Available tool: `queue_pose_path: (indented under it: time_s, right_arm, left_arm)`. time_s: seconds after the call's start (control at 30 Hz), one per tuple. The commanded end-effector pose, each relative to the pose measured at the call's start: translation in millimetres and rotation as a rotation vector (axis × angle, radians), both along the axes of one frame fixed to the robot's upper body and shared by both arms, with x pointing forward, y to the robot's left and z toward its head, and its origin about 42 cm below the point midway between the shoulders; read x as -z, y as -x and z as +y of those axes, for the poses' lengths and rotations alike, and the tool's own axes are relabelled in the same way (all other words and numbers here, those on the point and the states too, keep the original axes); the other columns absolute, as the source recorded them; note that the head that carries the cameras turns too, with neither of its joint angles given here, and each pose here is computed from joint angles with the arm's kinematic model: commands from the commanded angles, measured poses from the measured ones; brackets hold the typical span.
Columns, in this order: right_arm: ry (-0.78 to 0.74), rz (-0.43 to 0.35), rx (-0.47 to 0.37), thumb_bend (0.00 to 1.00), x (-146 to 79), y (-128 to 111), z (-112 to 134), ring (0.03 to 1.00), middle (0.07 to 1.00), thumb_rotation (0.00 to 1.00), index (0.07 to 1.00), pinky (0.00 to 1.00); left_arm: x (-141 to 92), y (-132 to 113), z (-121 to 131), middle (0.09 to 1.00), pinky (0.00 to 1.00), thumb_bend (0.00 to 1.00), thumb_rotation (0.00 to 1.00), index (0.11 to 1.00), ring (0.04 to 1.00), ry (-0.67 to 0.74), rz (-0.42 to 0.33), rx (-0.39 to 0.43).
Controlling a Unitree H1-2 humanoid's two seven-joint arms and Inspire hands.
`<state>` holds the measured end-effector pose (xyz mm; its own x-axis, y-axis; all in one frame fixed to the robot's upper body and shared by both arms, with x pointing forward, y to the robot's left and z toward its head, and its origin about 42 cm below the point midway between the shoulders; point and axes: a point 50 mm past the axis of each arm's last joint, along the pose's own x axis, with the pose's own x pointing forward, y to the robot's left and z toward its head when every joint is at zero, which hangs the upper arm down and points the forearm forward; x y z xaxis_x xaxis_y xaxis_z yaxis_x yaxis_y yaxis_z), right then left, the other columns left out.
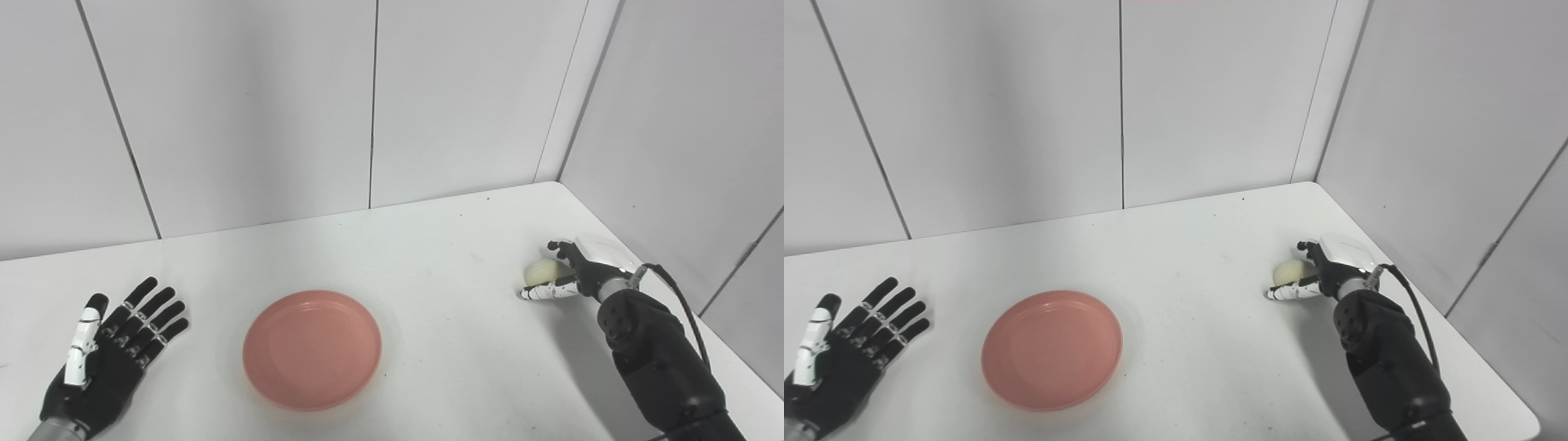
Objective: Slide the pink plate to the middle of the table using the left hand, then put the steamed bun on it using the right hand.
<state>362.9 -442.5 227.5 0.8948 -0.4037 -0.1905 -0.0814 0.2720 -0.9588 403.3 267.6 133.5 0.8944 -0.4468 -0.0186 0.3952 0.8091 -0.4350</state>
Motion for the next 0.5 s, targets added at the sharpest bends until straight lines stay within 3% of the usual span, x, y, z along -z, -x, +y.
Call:
queue_pose_path:
  time_s: [0.0,0.2,0.27,0.3,0.33,0.37,0.4,0.43,0.47]
  right_arm:
    - [0.045,-0.060,0.004,1.00,-29.8,-9.4,-1.8,0.758,0.805,0.54,0.832,0.63]
    - [0.061,-0.019,0.004,1.00,-29.8,-12.8,-1.2,0.718,0.788,0.55,0.833,0.58]
    - [0.054,-0.027,0.007,0.96,-29.5,-13.6,-2.6,0.709,0.768,0.50,0.797,0.57]
    - [0.044,-0.035,0.010,0.90,-29.2,-13.6,-3.4,0.701,0.747,0.37,0.741,0.56]
    - [0.034,-0.057,0.008,0.87,-28.6,-13.0,-5.7,0.698,0.739,0.33,0.722,0.56]
    - [0.029,-0.073,0.005,0.72,-28.1,-12.6,-7.4,0.544,0.614,0.17,0.682,0.44]
    - [0.029,-0.083,0.006,0.65,-27.7,-12.3,-9.0,0.464,0.549,0.09,0.661,0.38]
    - [0.034,-0.091,0.010,0.59,-27.3,-12.4,-10.6,0.393,0.514,0.04,0.578,0.32]
    - [0.041,-0.096,0.013,0.56,-27.0,-12.6,-11.9,0.383,0.467,0.02,0.553,0.30]
  left_arm:
    - [29.4,15.9,13.2,0.868,0.84,0.61,0.81,0.876,0.854,-0.034,0.172,-0.028]
    - [28.3,16.3,13.4,0.863,0.84,0.61,0.82,0.868,0.851,-0.034,0.169,-0.024]
    - [28.0,16.6,14.1,0.868,0.84,0.61,0.82,0.873,0.854,-0.034,0.169,-0.023]
    - [27.9,16.9,14.3,0.867,0.84,0.61,0.82,0.871,0.852,-0.034,0.169,-0.023]
    - [27.6,17.0,14.4,0.866,0.84,0.61,0.82,0.871,0.852,-0.035,0.169,-0.023]
    - [27.5,17.1,14.4,0.868,0.85,0.61,0.82,0.874,0.854,-0.035,0.170,-0.023]
    - [27.2,17.3,14.5,0.869,0.85,0.61,0.82,0.875,0.855,-0.035,0.169,-0.021]
    - [26.9,17.6,14.6,0.870,0.85,0.61,0.82,0.877,0.856,-0.034,0.168,-0.018]
    - [26.8,17.8,14.8,0.873,0.85,0.60,0.82,0.881,0.858,-0.033,0.168,-0.017]
